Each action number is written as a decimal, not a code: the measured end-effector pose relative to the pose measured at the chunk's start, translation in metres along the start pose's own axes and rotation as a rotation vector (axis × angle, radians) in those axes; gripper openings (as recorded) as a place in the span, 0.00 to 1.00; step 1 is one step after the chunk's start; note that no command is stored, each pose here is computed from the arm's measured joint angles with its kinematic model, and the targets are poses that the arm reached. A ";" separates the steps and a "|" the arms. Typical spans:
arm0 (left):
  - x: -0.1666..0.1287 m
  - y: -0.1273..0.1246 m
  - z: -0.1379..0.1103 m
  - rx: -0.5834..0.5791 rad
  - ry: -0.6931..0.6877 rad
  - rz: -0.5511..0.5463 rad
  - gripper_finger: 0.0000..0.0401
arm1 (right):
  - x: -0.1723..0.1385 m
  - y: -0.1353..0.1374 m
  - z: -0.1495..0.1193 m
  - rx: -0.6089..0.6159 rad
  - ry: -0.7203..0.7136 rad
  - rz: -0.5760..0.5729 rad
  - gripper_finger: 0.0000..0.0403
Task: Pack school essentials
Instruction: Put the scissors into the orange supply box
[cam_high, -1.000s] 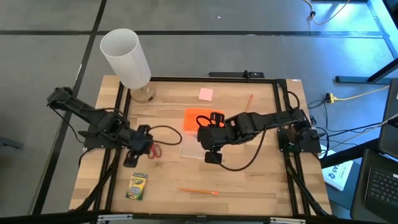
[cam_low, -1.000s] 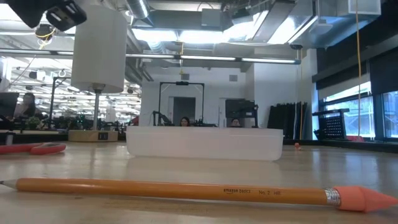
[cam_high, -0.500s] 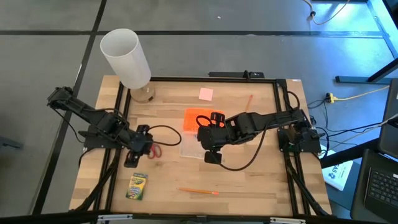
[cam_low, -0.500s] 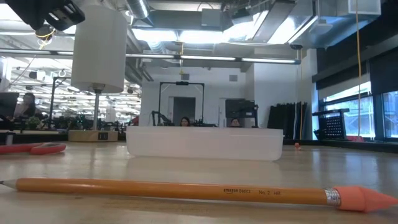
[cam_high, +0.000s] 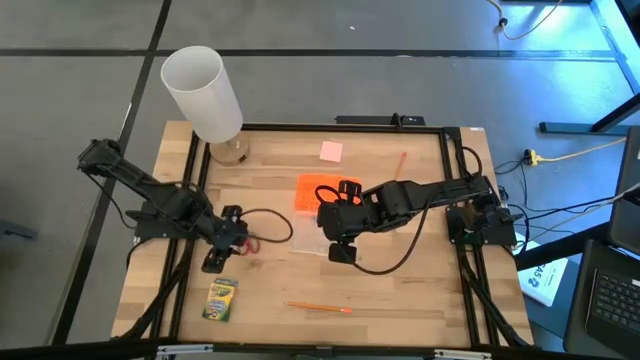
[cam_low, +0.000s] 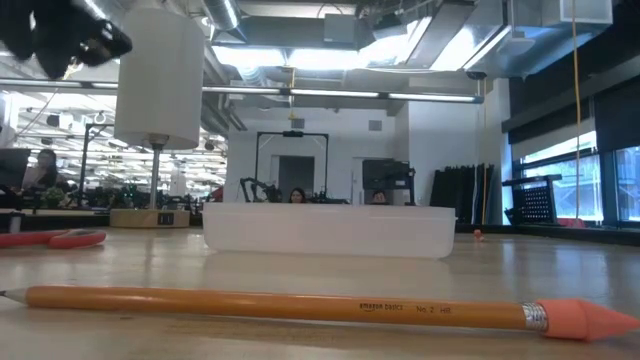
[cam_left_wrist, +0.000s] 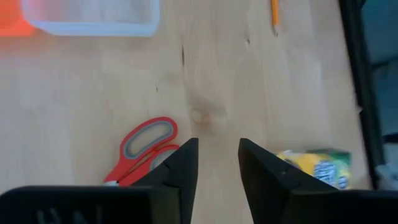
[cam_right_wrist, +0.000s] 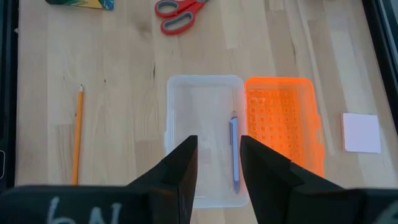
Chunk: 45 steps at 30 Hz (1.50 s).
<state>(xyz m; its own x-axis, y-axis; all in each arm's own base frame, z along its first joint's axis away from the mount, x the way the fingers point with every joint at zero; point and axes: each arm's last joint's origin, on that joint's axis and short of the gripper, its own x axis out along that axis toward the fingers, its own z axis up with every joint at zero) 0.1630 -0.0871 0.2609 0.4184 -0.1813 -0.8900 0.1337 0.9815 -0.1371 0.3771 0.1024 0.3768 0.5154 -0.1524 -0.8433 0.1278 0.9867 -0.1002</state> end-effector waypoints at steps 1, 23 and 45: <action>0.006 -0.001 -0.002 0.013 0.002 -0.003 0.27 | 0.000 0.000 0.000 -0.001 0.000 0.000 0.30; 0.096 0.003 -0.020 -0.073 0.025 0.173 0.26 | 0.000 0.000 0.000 -0.003 0.001 0.000 0.30; 0.123 0.006 -0.024 -0.169 0.097 0.274 0.26 | 0.000 0.000 -0.001 -0.012 0.007 -0.001 0.30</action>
<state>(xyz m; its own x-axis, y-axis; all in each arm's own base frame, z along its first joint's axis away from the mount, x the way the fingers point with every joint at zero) 0.1942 -0.1018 0.1400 0.3300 0.0896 -0.9397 -0.1260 0.9908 0.0502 0.3765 0.1022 0.3765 0.5091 -0.1531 -0.8470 0.1181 0.9872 -0.1075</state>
